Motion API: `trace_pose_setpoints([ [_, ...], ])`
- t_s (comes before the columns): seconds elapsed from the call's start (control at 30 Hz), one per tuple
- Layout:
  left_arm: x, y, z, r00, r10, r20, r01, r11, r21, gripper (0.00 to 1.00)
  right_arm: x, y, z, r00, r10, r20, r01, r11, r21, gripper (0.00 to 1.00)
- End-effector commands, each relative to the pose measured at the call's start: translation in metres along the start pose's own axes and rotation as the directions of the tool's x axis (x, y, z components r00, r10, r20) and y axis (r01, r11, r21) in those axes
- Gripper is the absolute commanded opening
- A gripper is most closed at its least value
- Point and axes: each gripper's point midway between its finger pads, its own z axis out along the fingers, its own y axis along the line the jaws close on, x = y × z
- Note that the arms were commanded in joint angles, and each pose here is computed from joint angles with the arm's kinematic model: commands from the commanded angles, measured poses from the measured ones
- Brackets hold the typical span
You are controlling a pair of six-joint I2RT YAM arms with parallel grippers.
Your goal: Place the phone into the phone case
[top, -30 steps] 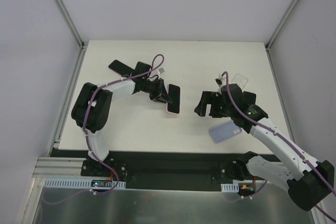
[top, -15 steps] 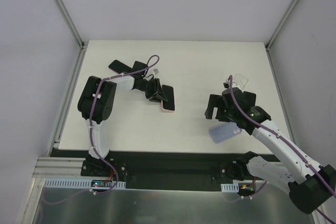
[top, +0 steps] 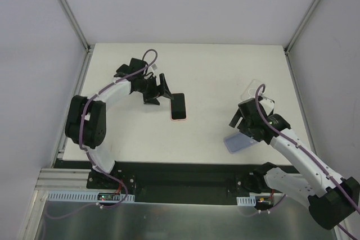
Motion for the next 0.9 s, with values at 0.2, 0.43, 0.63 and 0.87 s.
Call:
trace_pose_setpoints([
  [0.2,0.046,-0.007,-0.089,0.979,0.168,0.114,-0.154,0.981,-0.122,0.99,0.030,-0.064,0.026,0.981,0.196,0.003,-0.185,0.919,0.347,0.75],
  [0.43,0.095,0.001,-0.103,0.978,0.198,0.062,-0.194,0.978,-0.073,0.99,0.044,-0.082,0.043,0.970,0.242,0.009,-0.218,0.855,0.471,0.68],
  [0.63,0.103,0.015,-0.112,0.971,0.221,0.093,-0.206,0.968,-0.141,0.99,0.055,-0.087,0.053,0.960,0.279,-0.010,-0.232,0.818,0.527,0.68],
  [0.87,0.095,0.022,-0.128,0.955,0.248,0.163,-0.208,0.951,-0.229,0.99,0.071,-0.090,0.060,0.947,0.320,-0.036,-0.248,0.794,0.555,0.57],
])
